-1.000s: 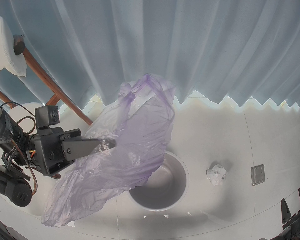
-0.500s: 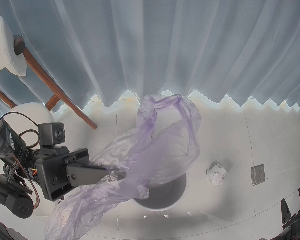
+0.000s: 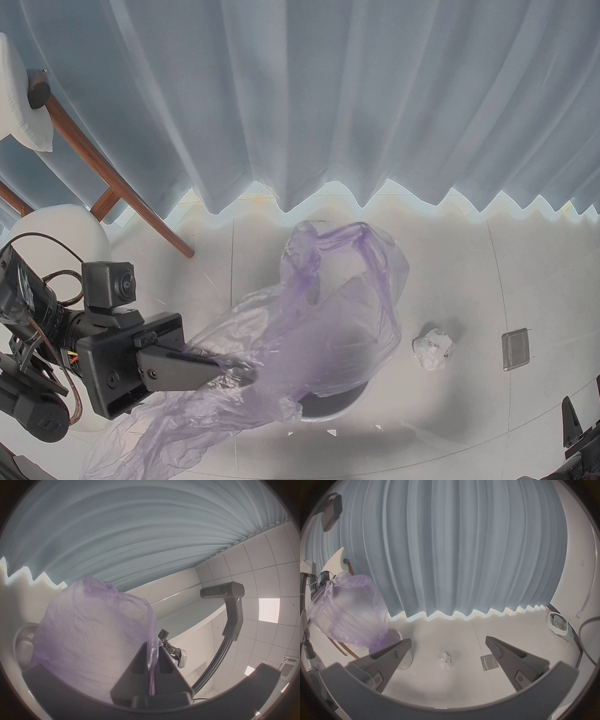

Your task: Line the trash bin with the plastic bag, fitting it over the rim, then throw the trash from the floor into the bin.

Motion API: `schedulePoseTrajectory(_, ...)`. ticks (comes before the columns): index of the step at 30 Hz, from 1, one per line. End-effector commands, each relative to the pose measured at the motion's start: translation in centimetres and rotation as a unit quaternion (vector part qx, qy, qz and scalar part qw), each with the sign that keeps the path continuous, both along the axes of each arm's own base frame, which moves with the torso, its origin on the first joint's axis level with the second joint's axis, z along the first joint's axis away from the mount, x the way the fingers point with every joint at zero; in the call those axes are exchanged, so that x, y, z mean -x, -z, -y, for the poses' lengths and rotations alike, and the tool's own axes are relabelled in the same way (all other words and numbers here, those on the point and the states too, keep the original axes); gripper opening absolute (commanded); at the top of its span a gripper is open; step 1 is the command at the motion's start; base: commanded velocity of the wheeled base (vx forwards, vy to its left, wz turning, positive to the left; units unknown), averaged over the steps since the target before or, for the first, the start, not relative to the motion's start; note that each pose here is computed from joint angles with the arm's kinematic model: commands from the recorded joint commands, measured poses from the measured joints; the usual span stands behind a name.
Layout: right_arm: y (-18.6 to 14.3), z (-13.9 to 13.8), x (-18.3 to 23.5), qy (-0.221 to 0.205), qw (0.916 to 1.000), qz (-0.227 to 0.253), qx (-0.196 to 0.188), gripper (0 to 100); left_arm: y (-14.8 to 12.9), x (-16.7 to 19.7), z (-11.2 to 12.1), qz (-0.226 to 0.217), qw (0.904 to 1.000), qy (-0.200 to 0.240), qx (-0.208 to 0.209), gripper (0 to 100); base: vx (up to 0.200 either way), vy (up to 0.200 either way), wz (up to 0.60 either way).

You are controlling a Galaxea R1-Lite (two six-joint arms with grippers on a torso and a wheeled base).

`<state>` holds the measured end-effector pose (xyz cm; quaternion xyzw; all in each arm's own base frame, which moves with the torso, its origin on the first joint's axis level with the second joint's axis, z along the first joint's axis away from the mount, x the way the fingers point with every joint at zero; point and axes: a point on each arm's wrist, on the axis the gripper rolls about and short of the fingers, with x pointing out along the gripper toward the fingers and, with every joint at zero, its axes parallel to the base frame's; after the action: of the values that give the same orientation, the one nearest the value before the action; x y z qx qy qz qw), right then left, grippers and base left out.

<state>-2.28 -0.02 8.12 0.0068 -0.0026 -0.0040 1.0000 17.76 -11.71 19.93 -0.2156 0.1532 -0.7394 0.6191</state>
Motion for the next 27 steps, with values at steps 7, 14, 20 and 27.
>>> schedulePoseTrajectory(7,0.5,0.0,0.0,0.0,1.0,0.0,0.0,100,2.0,-2.1,0.7,0.008,0.9998,-0.011,-0.014,0,0.0,0.0,0.0)
schedulePoseTrajectory(14,0.5,0.0,0.0,0.0,1.0,0.0,0.0,100,2.1,-3.1,0.6,0.008,0.9995,-0.029,-0.013,0,0.0,0.0,0.0)
schedulePoseTrajectory(20,0.5,0.0,0.0,0.0,1.0,0.0,0.0,100,2.8,-4.1,0.5,-0.002,0.999,-0.041,-0.019,0,0.0,0.0,0.0)
schedulePoseTrajectory(27,0.5,0.0,0.0,0.0,1.0,0.0,0.0,100,4.3,-4.5,1.0,0.006,0.9989,-0.037,-0.029,0,0.0,0.0,0.0)
